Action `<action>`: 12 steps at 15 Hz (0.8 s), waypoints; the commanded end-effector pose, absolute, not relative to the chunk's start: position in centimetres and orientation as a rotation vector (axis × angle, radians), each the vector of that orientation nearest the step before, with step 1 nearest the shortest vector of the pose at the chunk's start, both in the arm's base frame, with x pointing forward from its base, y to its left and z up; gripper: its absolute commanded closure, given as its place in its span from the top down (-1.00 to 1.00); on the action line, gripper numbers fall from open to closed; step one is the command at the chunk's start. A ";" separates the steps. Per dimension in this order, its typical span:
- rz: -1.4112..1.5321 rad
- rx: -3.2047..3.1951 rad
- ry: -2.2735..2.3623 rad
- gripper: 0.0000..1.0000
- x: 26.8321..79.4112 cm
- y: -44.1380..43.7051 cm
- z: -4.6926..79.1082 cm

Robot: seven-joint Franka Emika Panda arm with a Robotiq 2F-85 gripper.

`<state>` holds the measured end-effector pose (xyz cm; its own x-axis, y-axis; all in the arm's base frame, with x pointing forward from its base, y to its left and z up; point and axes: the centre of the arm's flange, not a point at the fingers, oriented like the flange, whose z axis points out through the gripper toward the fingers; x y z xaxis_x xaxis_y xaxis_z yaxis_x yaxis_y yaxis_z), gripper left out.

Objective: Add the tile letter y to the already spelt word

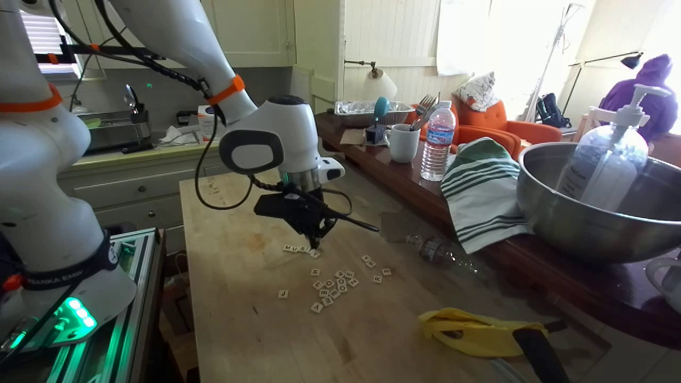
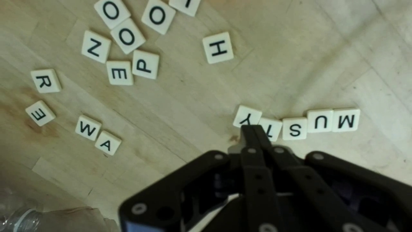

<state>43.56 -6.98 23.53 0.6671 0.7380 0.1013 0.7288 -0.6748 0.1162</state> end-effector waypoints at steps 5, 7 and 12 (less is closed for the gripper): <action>0.191 2.871 1.095 0.12 40.9 -5.7 24.3; 0.184 2.889 1.057 0.42 40.5 -5.4 24.4; 0.163 2.911 1.012 1.00 39.5 -4.9 24.4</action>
<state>40.85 -5.58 23.76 0.7677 0.6328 0.1010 0.6258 -0.7743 0.0942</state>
